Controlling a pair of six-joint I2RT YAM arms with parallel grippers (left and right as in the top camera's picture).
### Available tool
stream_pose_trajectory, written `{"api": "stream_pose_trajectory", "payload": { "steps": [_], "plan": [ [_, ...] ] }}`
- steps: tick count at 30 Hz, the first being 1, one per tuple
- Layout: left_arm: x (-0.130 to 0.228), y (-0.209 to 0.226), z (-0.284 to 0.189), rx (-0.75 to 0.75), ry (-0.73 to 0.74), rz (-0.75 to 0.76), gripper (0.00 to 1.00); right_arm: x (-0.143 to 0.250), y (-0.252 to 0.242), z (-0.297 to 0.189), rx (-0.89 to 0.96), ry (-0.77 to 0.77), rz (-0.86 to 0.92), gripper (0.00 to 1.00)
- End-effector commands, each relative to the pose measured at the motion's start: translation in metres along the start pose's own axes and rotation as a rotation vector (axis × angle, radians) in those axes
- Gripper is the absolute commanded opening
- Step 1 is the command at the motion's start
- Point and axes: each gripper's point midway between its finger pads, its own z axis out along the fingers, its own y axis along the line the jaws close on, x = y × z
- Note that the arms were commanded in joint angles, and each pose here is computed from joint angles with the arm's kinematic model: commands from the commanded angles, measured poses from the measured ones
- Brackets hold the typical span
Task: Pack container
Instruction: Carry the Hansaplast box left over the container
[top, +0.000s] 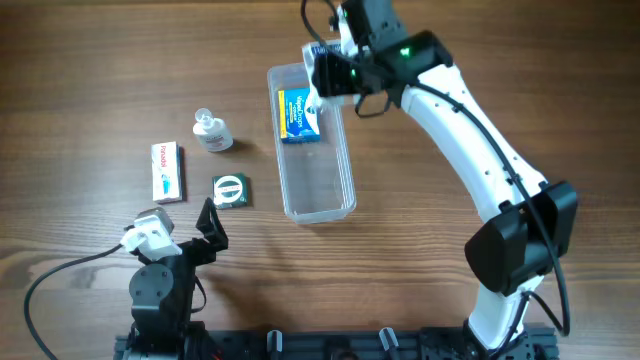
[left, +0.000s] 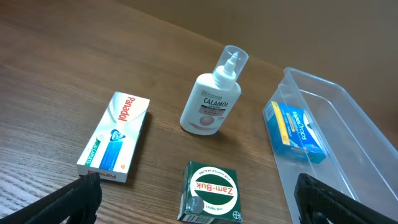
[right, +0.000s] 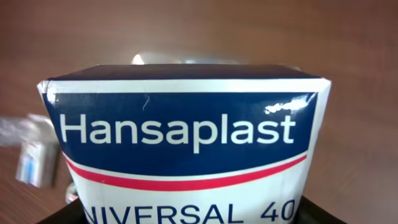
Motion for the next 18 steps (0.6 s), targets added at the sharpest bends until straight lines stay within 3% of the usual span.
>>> {"api": "stream_pose_trajectory", "payload": {
  "steps": [1, 18],
  "plan": [
    [0.0, 0.0, 0.0, 0.0, -0.006, 0.018, 1.0, -0.02, 0.011, 0.011, -0.034, -0.021, -0.002, 0.69],
    [0.0, 0.0, 0.0, 0.0, -0.006, 0.018, 1.0, 0.045, 0.038, 0.085, 0.012, 0.208, -0.057, 0.68]
  ]
}}
